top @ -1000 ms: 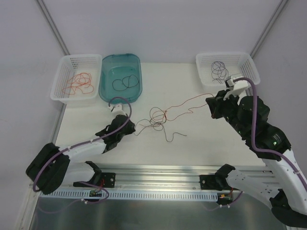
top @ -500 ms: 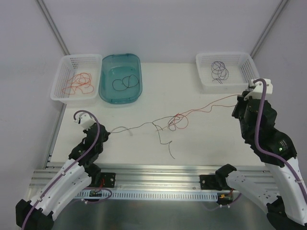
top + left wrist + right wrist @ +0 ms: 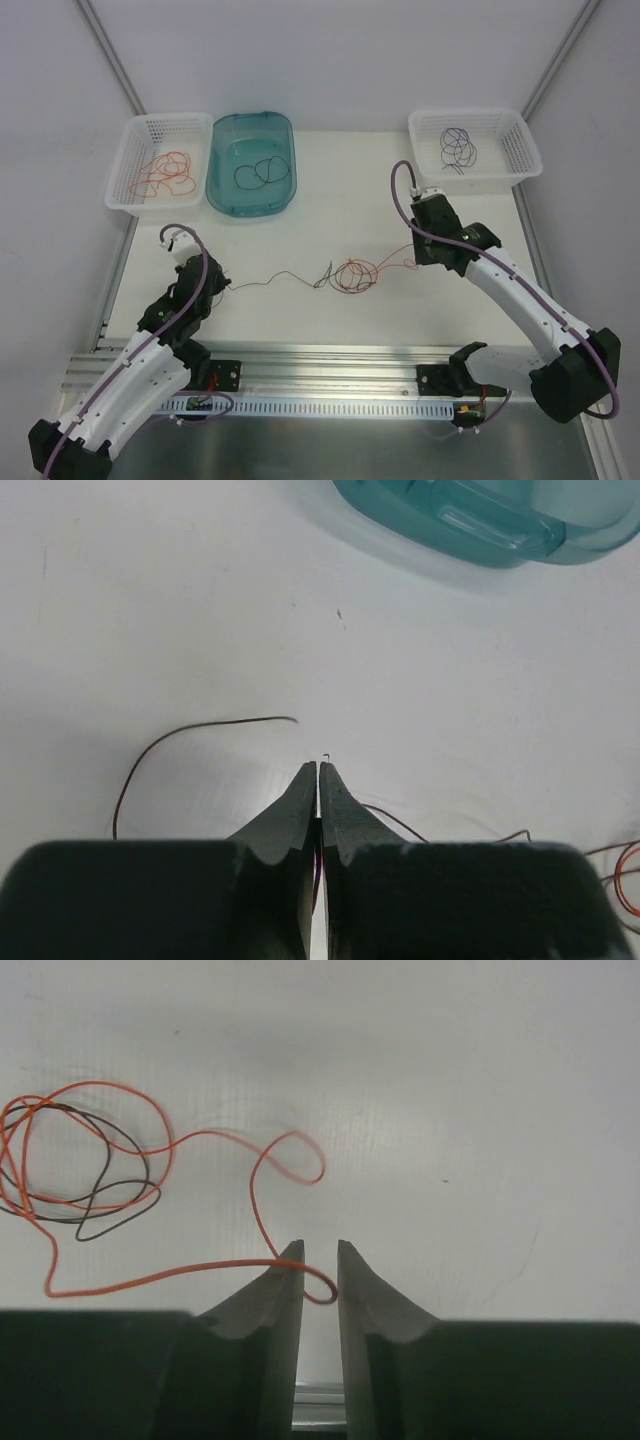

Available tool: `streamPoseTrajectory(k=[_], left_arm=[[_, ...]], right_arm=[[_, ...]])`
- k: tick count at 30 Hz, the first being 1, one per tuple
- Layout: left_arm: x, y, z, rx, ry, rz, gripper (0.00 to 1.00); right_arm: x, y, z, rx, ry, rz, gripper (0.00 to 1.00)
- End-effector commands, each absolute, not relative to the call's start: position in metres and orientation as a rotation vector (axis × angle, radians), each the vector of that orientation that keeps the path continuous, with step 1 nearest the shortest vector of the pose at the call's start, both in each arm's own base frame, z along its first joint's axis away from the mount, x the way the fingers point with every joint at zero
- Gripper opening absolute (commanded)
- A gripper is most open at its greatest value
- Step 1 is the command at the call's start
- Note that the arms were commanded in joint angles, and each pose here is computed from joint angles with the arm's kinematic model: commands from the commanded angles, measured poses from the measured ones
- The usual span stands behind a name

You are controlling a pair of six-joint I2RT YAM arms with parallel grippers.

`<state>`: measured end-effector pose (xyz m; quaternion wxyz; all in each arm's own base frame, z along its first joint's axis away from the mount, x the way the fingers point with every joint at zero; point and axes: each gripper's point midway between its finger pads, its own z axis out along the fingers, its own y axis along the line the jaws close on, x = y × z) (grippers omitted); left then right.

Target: Untangle the cables

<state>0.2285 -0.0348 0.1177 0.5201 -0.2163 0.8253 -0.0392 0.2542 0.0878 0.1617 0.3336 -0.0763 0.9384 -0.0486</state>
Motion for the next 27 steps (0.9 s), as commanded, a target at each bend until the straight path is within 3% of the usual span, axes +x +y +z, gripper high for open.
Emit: streamPoseTrajectory(k=[1,4,8,9,11,27], left_arm=[[0.233,-0.052,0.138,-0.41,2.006,-0.167,0.0],[0.234,-0.064,0.146,-0.339,2.025,-0.222,0.0],[0.234,-0.075,0.155,-0.266,2.036,-0.27,0.0],[0.234,-0.077,0.157,-0.261,2.035,-0.279,0.0],[0.233,-0.08,0.159,-0.241,2.036,-0.295,0.0],[0.225,-0.087,0.177,-0.173,1.996,-0.369,0.0]], right_arm=[[0.252,0.115,0.15,-0.225,2.499,0.055,0.24],[0.246,0.142,0.147,-0.298,2.495,0.224,0.49],[0.24,0.179,0.16,-0.437,2.409,0.35,0.66],[0.241,0.185,0.16,-0.452,2.404,0.37,0.74],[0.245,0.198,0.162,-0.476,2.39,0.407,0.79],[0.273,0.262,0.059,-0.552,2.588,0.339,0.79]])
